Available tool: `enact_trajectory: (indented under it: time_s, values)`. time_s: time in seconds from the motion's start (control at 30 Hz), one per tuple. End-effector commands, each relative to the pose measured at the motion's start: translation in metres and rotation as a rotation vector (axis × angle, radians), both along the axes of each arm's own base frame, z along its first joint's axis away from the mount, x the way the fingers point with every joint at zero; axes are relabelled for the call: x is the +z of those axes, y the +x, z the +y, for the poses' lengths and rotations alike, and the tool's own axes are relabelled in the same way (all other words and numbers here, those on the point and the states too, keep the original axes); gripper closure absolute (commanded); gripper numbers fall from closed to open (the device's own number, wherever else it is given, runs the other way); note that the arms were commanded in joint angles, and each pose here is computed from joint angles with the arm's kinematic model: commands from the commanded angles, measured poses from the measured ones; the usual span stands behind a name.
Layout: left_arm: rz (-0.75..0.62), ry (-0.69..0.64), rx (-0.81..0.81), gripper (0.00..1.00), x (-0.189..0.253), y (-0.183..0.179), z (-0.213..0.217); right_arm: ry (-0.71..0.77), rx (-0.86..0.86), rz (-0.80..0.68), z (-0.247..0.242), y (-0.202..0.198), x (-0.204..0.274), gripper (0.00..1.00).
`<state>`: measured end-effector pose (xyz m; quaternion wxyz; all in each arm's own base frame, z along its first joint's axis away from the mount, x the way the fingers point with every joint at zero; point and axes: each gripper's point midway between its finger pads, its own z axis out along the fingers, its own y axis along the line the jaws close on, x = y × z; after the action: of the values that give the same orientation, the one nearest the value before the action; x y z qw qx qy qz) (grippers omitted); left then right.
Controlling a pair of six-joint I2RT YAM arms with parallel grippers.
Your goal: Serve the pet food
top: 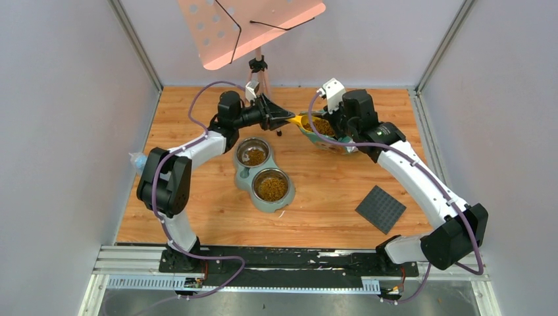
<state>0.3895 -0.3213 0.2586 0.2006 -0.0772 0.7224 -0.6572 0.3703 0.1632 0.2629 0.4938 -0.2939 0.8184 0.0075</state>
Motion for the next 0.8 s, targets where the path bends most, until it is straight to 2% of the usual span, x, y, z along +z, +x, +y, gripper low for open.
enact_trajectory:
  time_s: [0.0,0.07,0.17,0.27,0.37,0.5,0.63,0.77]
  values:
    - [-0.022,-0.073,0.152,1.0,0.037,0.018,0.035,0.002,-0.03,-0.113,-0.012,0.004,0.044,1.0]
    - [0.014,-0.076,0.171,1.0,0.025,0.022,0.024,-0.002,-0.032,-0.115,-0.012,0.004,0.045,1.0]
    - [0.067,-0.086,0.111,1.0,0.025,0.022,-0.003,-0.003,-0.033,-0.116,-0.012,0.006,0.047,1.0]
    - [0.086,-0.074,0.078,1.0,0.034,0.017,0.006,-0.018,-0.051,-0.136,-0.014,0.011,0.056,1.0]
    - [0.118,-0.07,0.128,1.0,0.03,0.022,0.026,-0.031,-0.068,-0.16,-0.017,0.017,0.065,1.0]
    - [0.138,-0.092,0.102,1.0,0.024,0.021,0.005,-0.035,-0.077,-0.164,-0.017,0.02,0.067,1.0]
    - [0.121,-0.083,0.125,1.0,0.03,0.023,0.025,-0.039,-0.075,-0.173,-0.017,0.022,0.071,1.0]
    - [0.133,-0.107,0.096,1.0,0.02,0.031,-0.003,-0.044,-0.083,-0.164,-0.018,0.023,0.066,1.0]
